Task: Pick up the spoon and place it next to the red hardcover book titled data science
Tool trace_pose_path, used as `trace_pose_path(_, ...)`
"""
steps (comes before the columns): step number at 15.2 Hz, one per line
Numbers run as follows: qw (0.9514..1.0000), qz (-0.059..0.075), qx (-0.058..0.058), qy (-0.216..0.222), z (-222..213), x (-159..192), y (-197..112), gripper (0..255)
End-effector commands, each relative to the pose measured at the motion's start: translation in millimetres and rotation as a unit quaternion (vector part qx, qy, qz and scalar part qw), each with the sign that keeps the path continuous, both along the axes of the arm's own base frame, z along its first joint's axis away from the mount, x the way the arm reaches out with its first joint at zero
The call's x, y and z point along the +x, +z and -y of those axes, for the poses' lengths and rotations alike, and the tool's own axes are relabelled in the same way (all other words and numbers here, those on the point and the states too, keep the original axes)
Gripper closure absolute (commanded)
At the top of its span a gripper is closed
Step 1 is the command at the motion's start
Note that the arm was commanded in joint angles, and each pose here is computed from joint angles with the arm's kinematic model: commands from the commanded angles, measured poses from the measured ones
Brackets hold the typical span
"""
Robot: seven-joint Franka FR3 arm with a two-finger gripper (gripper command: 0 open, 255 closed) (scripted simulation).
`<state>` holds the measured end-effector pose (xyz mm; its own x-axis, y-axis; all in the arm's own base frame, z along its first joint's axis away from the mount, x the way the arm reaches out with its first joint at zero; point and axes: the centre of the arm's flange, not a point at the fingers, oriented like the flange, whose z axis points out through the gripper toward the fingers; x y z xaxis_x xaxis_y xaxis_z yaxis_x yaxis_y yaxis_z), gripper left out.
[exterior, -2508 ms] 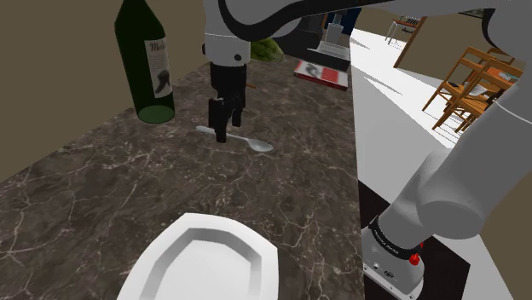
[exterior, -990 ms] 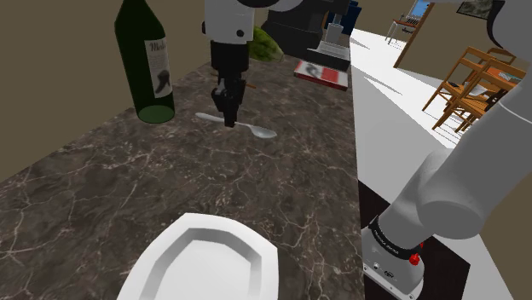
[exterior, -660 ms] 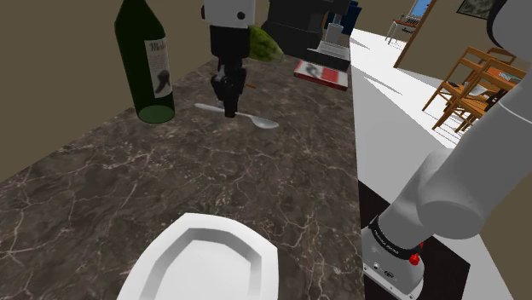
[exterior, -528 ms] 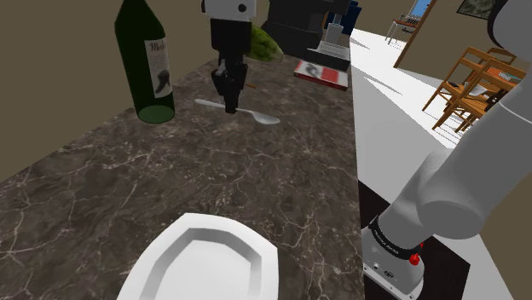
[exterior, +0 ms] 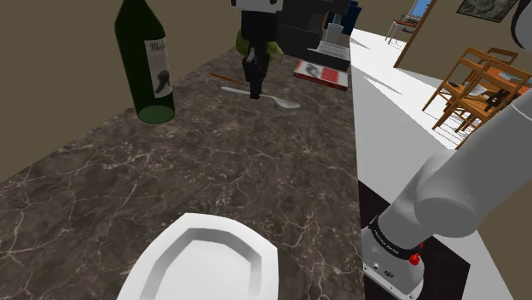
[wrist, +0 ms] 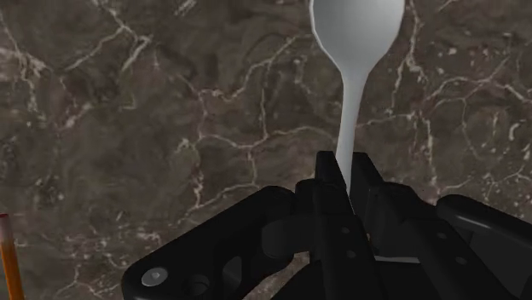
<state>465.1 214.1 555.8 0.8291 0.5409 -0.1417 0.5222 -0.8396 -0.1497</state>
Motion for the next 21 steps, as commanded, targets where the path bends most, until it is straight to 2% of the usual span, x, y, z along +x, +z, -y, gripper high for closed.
trace_pose_path(1,1.0000,0.000,0.000,0.001,27,1,-2,255)
trace_pose_path(21,1.0000,0.000,0.000,0.001,289,35,-1,255)
